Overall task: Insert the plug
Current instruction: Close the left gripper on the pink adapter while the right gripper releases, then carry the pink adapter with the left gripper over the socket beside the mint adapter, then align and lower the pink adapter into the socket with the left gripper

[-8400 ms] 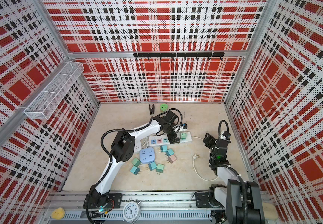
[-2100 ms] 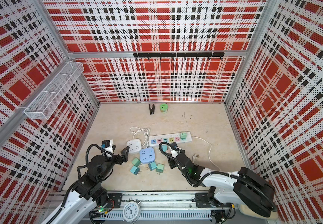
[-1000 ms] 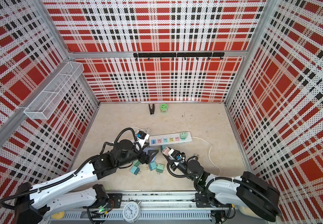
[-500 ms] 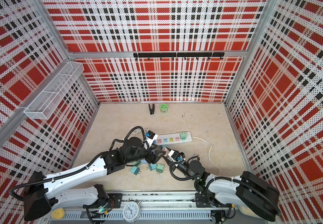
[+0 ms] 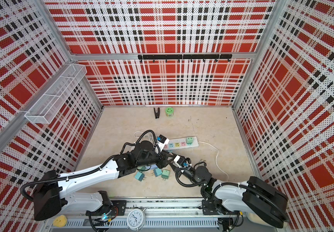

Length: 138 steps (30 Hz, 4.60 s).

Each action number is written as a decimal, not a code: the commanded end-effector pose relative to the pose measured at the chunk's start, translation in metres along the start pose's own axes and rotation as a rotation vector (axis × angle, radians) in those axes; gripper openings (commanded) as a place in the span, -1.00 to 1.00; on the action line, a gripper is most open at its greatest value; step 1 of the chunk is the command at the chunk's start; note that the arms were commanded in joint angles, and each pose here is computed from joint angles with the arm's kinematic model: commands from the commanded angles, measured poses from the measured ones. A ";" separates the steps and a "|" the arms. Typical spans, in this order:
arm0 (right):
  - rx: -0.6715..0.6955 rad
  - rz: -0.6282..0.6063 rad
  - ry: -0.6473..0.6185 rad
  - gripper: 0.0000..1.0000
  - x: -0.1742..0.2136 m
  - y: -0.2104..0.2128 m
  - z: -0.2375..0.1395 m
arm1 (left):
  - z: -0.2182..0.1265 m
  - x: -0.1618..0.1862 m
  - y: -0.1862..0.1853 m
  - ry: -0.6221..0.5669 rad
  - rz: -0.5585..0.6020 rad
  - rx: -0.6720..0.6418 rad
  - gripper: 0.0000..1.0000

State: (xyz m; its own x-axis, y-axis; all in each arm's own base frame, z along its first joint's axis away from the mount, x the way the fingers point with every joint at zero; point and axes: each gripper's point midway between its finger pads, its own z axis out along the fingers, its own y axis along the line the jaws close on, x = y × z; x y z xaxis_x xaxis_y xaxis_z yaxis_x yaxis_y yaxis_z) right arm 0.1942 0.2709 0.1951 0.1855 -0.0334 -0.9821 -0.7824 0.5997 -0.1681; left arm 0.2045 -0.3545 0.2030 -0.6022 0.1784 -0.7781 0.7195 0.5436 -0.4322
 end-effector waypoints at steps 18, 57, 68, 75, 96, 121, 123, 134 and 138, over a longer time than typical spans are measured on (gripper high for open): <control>0.103 0.046 -0.087 0.67 -0.018 -0.018 -0.013 | -0.032 -0.024 0.010 -0.115 0.057 -0.051 -1.00; 1.042 0.382 0.113 1.00 0.049 -0.235 -0.129 | -0.002 -0.013 0.058 0.015 0.810 -0.139 -1.00; 1.072 0.405 0.134 1.00 0.055 -0.236 -0.133 | 0.067 -0.012 0.085 0.133 0.856 -0.062 -1.00; 1.081 0.411 0.127 1.00 0.054 -0.237 -0.135 | 0.097 -0.019 0.094 0.148 0.856 -0.021 -1.00; 1.085 0.442 0.120 0.99 0.057 -0.241 -0.139 | 0.157 -0.030 0.121 0.179 0.898 0.078 -1.00; 1.079 0.451 0.141 1.00 0.060 -0.245 -0.134 | 0.181 -0.012 0.125 0.280 0.867 0.139 -1.00; 1.081 0.451 0.143 1.00 0.061 -0.245 -0.134 | 0.183 -0.011 0.125 0.283 0.865 0.142 -1.00; 1.082 0.455 0.145 1.00 0.061 -0.247 -0.133 | 0.185 -0.008 0.123 0.314 0.853 0.150 -1.00; 1.083 0.456 0.144 1.00 0.062 -0.246 -0.134 | 0.185 -0.005 0.127 0.324 0.830 0.145 -1.00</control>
State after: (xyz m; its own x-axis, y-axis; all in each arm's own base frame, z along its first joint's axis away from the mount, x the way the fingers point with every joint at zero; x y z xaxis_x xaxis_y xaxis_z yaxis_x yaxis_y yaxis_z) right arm 0.3120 0.0131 0.1434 -0.1652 0.2887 -0.9431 0.1836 0.9485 0.2582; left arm 0.3696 -0.4389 0.0838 0.1050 0.6790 -0.7266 0.9810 0.0493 0.1877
